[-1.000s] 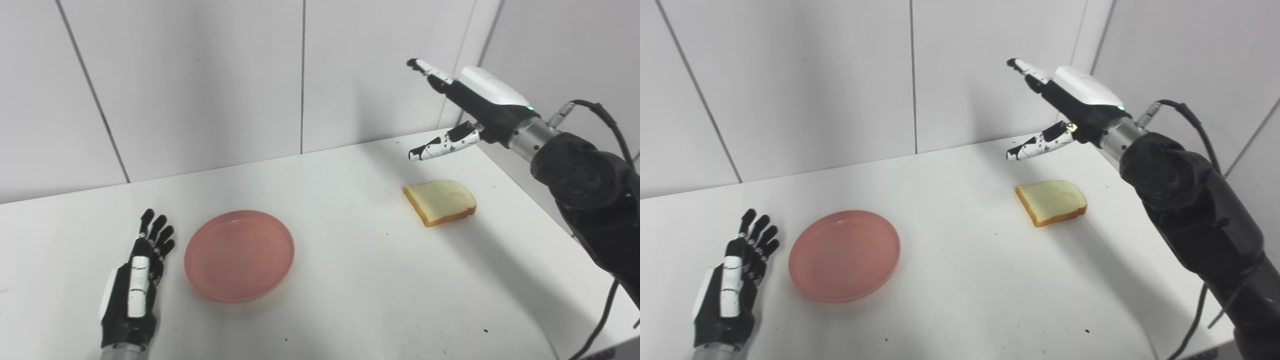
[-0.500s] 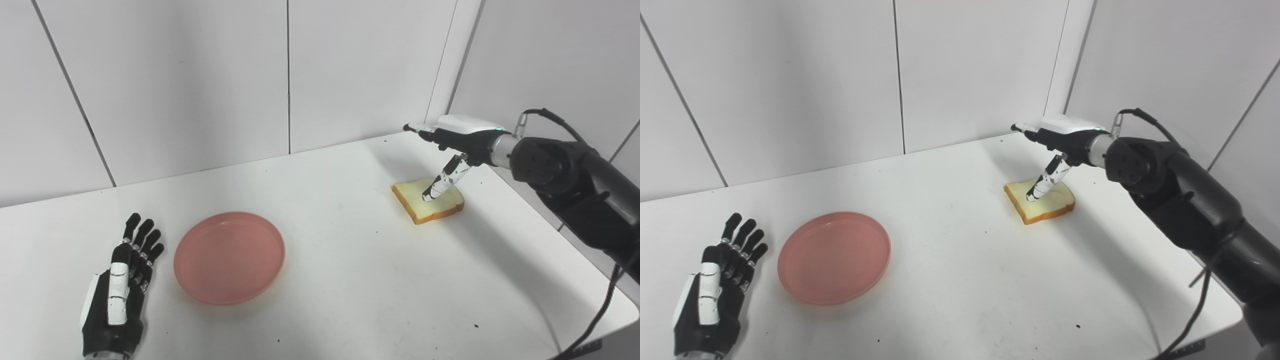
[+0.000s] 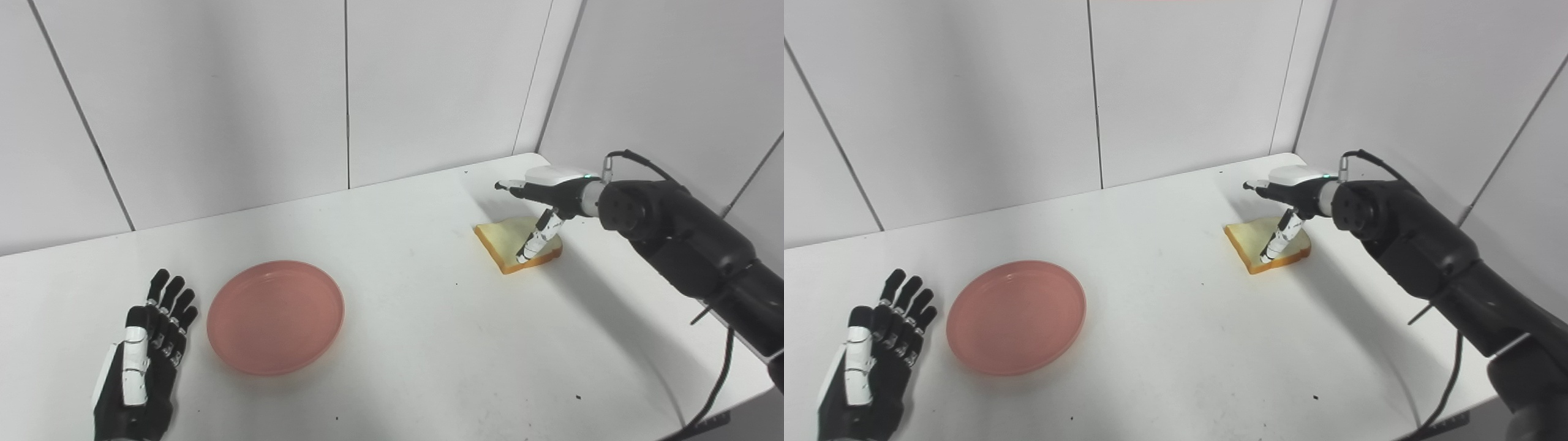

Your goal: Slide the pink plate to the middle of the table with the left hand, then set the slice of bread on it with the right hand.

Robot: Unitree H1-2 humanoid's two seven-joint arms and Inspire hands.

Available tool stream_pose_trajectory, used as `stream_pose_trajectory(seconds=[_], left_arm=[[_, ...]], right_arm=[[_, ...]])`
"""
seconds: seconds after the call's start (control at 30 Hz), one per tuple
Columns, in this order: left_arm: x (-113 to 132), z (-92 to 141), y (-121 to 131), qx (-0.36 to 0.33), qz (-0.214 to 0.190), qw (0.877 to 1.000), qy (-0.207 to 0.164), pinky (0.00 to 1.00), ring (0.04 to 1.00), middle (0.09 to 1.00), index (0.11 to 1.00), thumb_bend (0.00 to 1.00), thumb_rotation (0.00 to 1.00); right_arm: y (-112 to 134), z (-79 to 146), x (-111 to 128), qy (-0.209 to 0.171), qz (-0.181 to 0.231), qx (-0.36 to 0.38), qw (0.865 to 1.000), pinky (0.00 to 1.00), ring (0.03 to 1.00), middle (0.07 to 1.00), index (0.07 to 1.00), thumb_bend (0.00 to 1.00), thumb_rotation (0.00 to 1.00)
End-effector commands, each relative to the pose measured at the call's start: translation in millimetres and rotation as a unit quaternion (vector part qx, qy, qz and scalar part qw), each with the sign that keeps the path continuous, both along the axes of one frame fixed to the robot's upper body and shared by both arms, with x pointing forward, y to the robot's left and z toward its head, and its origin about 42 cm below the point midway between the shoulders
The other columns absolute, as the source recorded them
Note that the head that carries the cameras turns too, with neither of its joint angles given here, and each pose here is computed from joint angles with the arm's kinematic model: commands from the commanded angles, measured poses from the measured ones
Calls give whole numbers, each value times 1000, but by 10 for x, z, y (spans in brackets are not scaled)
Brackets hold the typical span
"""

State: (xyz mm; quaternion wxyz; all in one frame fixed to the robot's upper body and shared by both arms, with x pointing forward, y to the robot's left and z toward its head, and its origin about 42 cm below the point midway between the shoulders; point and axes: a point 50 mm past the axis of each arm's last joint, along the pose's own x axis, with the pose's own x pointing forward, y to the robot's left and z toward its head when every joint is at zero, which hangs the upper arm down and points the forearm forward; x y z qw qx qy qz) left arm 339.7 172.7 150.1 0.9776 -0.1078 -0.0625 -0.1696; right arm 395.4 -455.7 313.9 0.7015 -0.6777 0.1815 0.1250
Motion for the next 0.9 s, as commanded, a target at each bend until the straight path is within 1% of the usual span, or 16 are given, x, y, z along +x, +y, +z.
stream_pose_trajectory(seconds=[0.0,0.17,0.23,0.27,0.37,0.4,0.53,0.63,0.8,0.87], left_arm=[[16,157,-10,-8,-3,1000,-29,1000,986,1000,992,697,935],[-10,168,-21,-2,-1,1000,-29,997,977,993,984,700,940],[-19,167,-22,-2,-3,1000,-28,1000,980,997,988,696,944],[-24,168,-23,-1,-4,1000,-27,1000,982,998,989,694,944],[-16,179,-17,-4,-9,1000,-30,1000,985,1000,998,687,931],[-14,179,-14,-3,-9,999,-31,1000,986,1000,1000,689,934],[-31,182,-10,-3,-3,999,-32,995,976,995,990,695,929],[-41,193,-1,-5,-5,999,-35,1000,977,996,987,700,921],[-53,216,-1,-11,-7,999,-38,1000,977,995,988,700,909],[-48,217,1,-11,-12,999,-39,1000,982,999,997,713,906]], right_arm=[[-16,294,64,-55,22,-36,998,923,1000,1000,1000,1000,368],[-52,203,90,-48,24,-56,997,940,1000,1000,1000,1000,432],[-49,184,100,-41,23,-62,997,937,1000,1000,1000,1000,435],[-44,178,105,-37,24,-66,997,952,1000,1000,1000,1000,433],[-18,158,132,-30,41,-107,993,964,1000,1000,1000,1000,449],[-14,152,142,-27,45,-121,991,986,1000,1000,1000,1000,486],[-6,124,196,-22,69,-172,982,1000,1000,1000,1000,1000,525],[25,132,214,-12,68,-189,980,1000,1000,1000,1000,1000,477],[35,95,255,6,64,-210,976,1000,1000,1000,1000,1000,444],[28,86,268,12,64,-214,975,1000,1000,1000,1000,1000,448]])
